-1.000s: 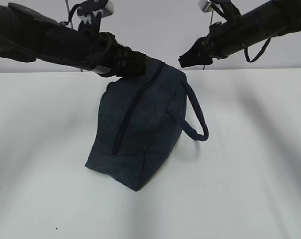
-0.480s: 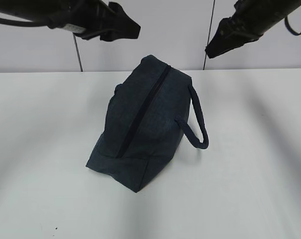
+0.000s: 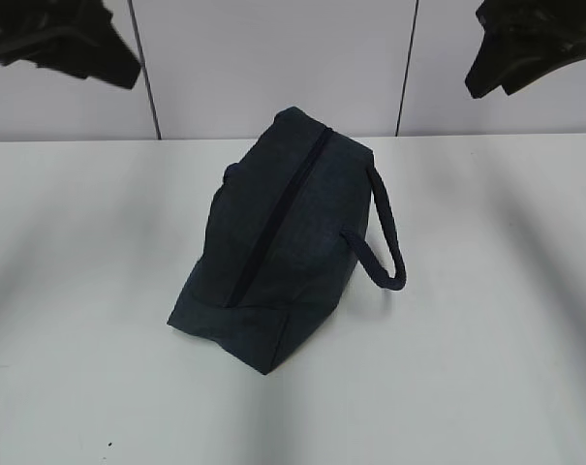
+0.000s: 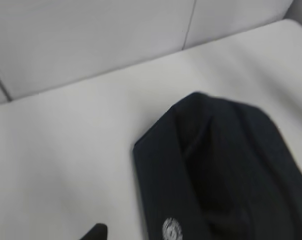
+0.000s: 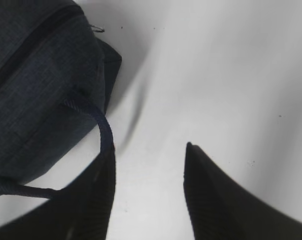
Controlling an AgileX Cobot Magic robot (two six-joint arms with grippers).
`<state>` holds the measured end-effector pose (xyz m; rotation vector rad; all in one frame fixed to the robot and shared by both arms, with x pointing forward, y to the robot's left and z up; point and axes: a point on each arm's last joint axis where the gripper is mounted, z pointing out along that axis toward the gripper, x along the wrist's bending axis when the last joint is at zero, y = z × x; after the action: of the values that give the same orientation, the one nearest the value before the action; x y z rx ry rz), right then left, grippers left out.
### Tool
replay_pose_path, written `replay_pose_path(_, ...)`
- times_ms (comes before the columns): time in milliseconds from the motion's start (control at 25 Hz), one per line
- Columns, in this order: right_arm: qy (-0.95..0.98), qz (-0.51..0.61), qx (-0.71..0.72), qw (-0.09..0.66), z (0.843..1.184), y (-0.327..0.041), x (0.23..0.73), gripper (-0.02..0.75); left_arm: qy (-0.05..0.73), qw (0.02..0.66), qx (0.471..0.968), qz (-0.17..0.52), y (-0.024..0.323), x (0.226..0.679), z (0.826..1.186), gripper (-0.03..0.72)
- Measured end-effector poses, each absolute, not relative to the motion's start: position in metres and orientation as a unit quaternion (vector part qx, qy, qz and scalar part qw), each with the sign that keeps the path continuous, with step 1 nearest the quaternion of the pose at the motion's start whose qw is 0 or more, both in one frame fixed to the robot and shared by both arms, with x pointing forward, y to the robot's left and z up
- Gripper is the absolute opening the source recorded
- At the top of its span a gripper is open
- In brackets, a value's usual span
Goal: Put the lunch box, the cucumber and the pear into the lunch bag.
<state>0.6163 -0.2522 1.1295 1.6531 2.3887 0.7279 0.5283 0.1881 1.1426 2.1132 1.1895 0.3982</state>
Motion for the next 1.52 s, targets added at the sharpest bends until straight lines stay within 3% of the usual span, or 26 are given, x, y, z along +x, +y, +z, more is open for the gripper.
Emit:
replay_pose_path(160, 0.780, 0.245, 0.571, 0.069, 1.133, -0.253, 0.614, 0.356, 0.498, 0.257, 0.815, 0.148, 0.206, 0.515, 1.142, 0.380)
replay_pose_path(320, 0.771, 0.261, 0.575, 0.075, 1.146, -0.252, 0.605, 0.340, 0.510, 0.218, 0.817, 0.157, 0.217, 0.499, 1.150, 0.380)
replay_pose_path(640, 0.757, 0.315, 0.557, 0.135, 1.207, -0.254, 0.555, 0.314, 0.519, 0.226, 0.801, 0.195, 0.236, 0.455, 1.183, 0.380)
replay_pose_path(920, 0.724, 0.376, 0.536, 0.216, 1.272, -0.261, 0.472, 0.314, 0.537, 0.249, 0.770, 0.240, 0.256, 0.408, 1.208, 0.380)
replay_pose_path(1080, 0.703, 0.412, 0.521, 0.254, 1.297, -0.264, 0.419, 0.314, 0.537, 0.267, 0.760, 0.252, 0.268, 0.370, 1.205, 0.380)
replay_pose_path(1280, 0.694, 0.428, 0.512, 0.271, 1.292, -0.267, 0.360, 0.328, 0.544, 0.300, 0.742, 0.253, 0.281, 0.318, 1.185, 0.380)
replay_pose_path(1520, 0.697, 0.423, 0.515, 0.265, 1.248, -0.270, 0.301, 0.412, 0.532, 0.356, 0.715, 0.282, 0.301, 0.251, 1.151, 0.380)
